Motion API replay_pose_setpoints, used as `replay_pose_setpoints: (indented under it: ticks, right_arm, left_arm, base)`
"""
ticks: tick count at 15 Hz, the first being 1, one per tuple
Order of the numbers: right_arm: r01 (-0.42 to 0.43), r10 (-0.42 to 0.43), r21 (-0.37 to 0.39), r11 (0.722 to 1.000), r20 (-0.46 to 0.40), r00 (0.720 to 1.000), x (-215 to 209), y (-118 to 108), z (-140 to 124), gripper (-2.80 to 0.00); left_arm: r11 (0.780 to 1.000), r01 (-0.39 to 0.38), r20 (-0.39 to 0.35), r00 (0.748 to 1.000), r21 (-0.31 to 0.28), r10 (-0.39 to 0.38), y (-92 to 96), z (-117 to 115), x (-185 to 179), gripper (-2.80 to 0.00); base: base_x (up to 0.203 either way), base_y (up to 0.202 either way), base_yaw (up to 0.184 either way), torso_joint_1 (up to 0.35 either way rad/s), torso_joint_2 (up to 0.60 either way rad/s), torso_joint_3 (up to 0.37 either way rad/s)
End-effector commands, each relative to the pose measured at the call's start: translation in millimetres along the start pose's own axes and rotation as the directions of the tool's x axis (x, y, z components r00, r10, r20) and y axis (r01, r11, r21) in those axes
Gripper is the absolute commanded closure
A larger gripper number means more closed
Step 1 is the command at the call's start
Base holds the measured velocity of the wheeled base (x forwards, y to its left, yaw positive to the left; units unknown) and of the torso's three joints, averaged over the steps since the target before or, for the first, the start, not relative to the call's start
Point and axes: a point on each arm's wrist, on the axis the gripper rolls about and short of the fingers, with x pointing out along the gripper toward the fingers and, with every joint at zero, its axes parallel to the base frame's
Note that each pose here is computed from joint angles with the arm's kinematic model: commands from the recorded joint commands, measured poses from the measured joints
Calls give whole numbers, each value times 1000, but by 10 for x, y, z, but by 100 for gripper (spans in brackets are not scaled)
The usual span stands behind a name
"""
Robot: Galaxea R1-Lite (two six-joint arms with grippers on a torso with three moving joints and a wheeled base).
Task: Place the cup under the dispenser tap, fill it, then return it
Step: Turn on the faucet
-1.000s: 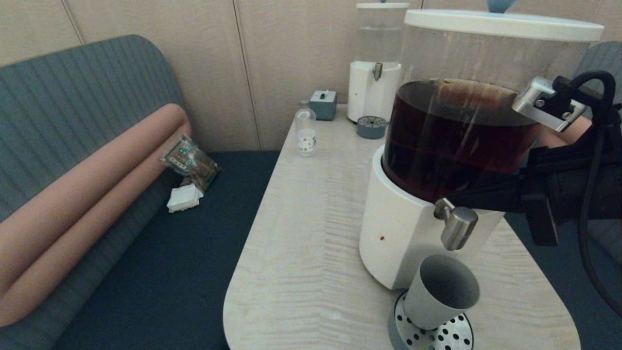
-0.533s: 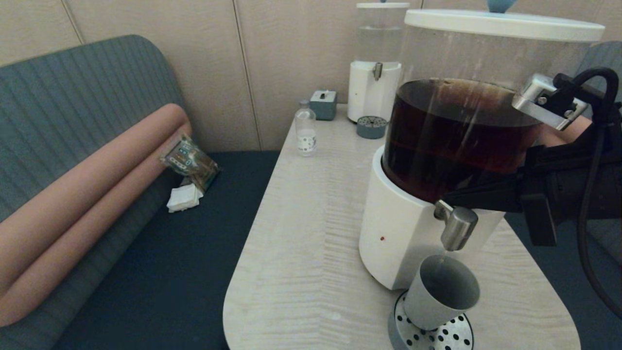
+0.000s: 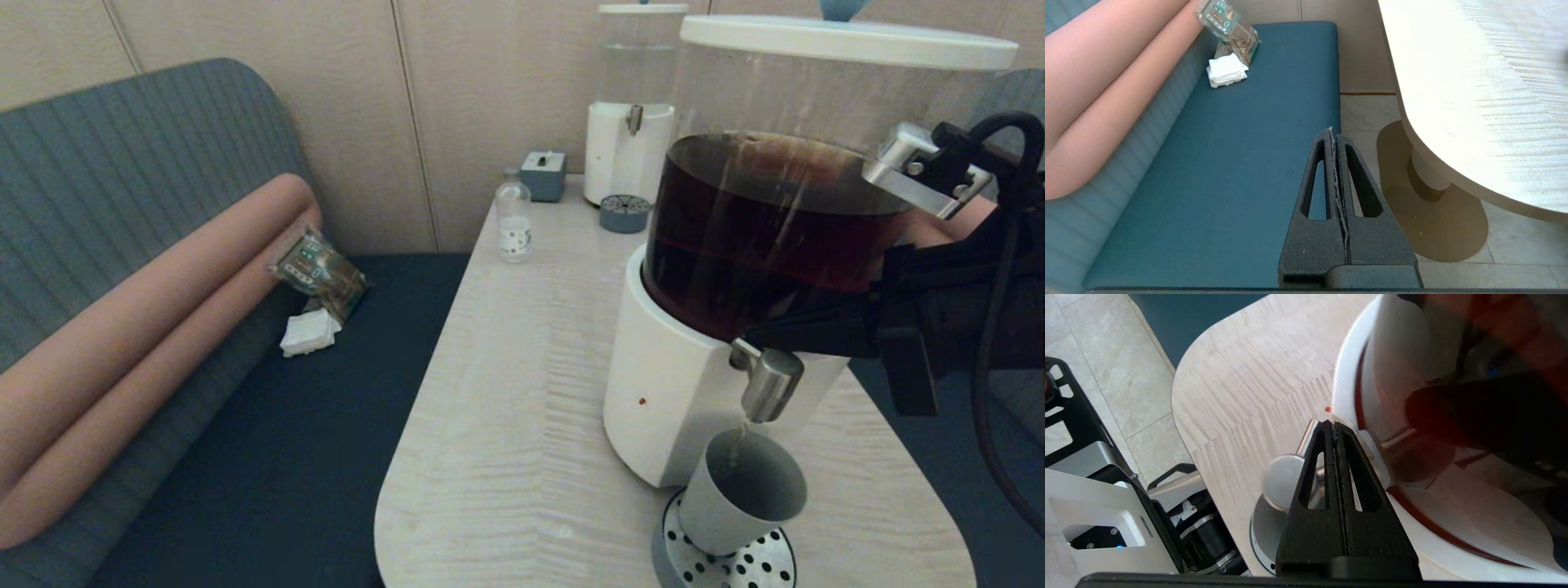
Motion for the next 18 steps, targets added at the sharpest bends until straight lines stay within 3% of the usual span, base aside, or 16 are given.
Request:
replay_pose_setpoints:
  ticks: [1,12,18]
  right_arm:
    - [-6,6,-1,1000,-2,1000,-1,10,-2,0]
    - [-12,12,-12,1000,11,1000,-30,42,4,0]
    - [17,-14,-28,999,79,997,-140,54,50,0]
  left_arm:
    - [1000,0,-1,1000,0,0,0,1,1,0]
    - [1000,0,-1,1000,0,0,0,1,1,0]
    - [1000,0,-1,1000,0,0,0,1,1,0]
  base:
    - [0,0,0,0,0,0]
    - [0,0,0,0,0,0]
    - [0,0,0,0,0,0]
